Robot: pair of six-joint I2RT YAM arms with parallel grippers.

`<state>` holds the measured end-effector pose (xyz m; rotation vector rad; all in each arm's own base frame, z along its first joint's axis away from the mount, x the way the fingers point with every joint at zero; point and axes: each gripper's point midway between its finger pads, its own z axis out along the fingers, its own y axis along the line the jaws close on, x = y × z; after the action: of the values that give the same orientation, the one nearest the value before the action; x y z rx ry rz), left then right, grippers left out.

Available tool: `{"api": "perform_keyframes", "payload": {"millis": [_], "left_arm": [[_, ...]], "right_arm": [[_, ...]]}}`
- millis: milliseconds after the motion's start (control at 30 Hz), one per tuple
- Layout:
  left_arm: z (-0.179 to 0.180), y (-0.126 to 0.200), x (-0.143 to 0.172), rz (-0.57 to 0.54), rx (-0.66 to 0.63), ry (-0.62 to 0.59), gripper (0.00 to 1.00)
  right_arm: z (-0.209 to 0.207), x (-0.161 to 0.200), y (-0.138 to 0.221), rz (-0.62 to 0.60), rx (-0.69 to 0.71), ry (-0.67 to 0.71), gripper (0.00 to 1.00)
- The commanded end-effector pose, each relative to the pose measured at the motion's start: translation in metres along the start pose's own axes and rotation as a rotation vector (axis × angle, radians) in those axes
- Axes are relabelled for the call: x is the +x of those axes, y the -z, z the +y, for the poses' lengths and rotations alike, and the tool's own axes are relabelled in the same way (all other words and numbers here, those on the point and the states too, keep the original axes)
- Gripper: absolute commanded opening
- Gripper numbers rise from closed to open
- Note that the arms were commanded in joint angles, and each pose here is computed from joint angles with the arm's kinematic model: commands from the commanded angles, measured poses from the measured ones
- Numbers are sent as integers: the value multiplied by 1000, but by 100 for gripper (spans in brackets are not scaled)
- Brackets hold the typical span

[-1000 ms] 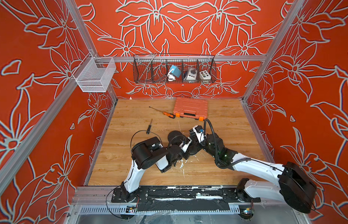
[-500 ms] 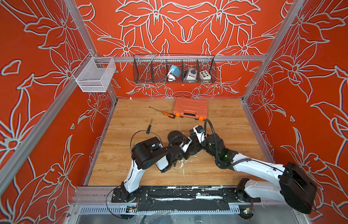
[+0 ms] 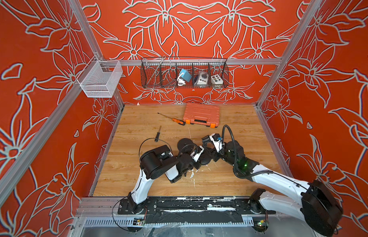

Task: Assemble a microphone stand
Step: Screw the microphone stand pole into the microphone stand base, then pick up the microphone stand at the center of the board.

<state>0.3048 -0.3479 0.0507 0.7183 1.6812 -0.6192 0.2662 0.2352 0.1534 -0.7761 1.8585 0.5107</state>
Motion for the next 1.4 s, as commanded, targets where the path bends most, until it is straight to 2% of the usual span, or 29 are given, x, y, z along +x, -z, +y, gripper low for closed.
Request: {"api": "perform_keyframes", "payload": {"millis": [0, 133, 267, 633, 800, 933, 1233, 1367], "left_arm": [[-5, -1, 13, 29, 23, 26, 12], [-6, -1, 16, 38, 26, 29, 12], [-6, -1, 17, 39, 27, 27, 12], [-8, -1, 19, 45, 35, 27, 12], [-9, -2, 19, 44, 40, 23, 12], [-11, -2, 20, 47, 45, 19, 13], [-16, -4, 20, 53, 55, 6, 15], [-18, -5, 21, 56, 60, 2, 16]], "right_arm": [[16, 33, 8, 104, -147, 12, 62], [13, 31, 8, 80, -194, 46, 61], [13, 38, -1, 83, -215, 73, 55], [8, 27, -22, -2, -208, 108, 51], [11, 25, -29, -40, -234, 101, 49], [16, 26, -34, -79, -265, 81, 42], [13, 22, -33, -161, -230, 67, 41], [15, 20, -31, -195, -226, 82, 36]]}}
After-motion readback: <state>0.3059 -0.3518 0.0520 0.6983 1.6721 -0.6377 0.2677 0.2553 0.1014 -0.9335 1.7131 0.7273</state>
